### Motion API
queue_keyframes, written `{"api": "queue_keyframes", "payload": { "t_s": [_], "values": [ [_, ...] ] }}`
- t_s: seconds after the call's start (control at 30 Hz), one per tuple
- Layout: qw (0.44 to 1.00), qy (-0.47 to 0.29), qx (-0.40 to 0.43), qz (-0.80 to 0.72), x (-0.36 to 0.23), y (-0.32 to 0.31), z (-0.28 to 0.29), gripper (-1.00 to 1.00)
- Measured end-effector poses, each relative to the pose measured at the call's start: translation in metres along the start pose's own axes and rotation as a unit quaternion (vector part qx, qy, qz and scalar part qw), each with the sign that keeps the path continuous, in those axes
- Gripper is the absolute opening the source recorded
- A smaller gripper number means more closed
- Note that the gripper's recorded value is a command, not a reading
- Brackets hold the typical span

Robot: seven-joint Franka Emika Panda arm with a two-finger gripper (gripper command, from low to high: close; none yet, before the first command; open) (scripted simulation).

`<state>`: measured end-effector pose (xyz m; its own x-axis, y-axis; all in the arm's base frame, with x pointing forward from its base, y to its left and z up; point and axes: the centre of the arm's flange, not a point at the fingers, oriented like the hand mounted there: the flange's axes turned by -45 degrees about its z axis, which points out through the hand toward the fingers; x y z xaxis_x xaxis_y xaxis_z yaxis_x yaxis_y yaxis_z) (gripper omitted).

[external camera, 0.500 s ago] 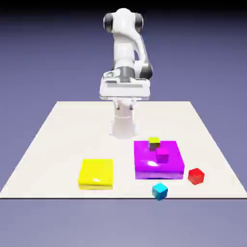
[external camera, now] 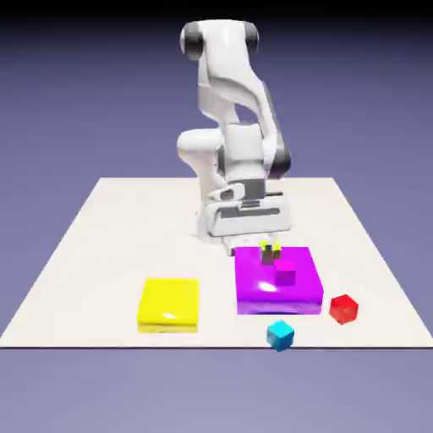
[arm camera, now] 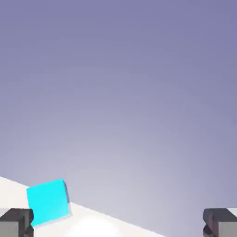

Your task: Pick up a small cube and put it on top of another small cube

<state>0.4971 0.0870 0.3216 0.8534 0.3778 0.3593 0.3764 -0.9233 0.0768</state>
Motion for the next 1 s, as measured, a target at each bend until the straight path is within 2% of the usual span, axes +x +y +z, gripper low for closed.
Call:
{"api": "queue_keyframes", "payload": {
  "t_s": [0.33,0.4,0.57,0.6,0.67,0.83,1.0],
  "values": [
    [0.986,-0.117,0.061,-0.096,0.001,-0.054,0.129,0.0],
    [0.985,-0.122,0.064,-0.1,0.0,-0.057,0.134,0.0],
    [0.985,-0.122,0.064,-0.1,-0.019,-0.063,0.199,0.0],
    [0.985,-0.122,0.064,-0.1,-0.02,-0.063,0.201,-1.0],
    [0.985,-0.122,0.064,-0.1,-0.02,-0.063,0.201,-1.0],
    [0.985,-0.122,0.064,-0.1,-0.001,-0.057,0.137,-1.0],
    [0.94,-0.108,0.113,-0.303,0.01,-0.237,0.071,-1.0]
  ]
}}
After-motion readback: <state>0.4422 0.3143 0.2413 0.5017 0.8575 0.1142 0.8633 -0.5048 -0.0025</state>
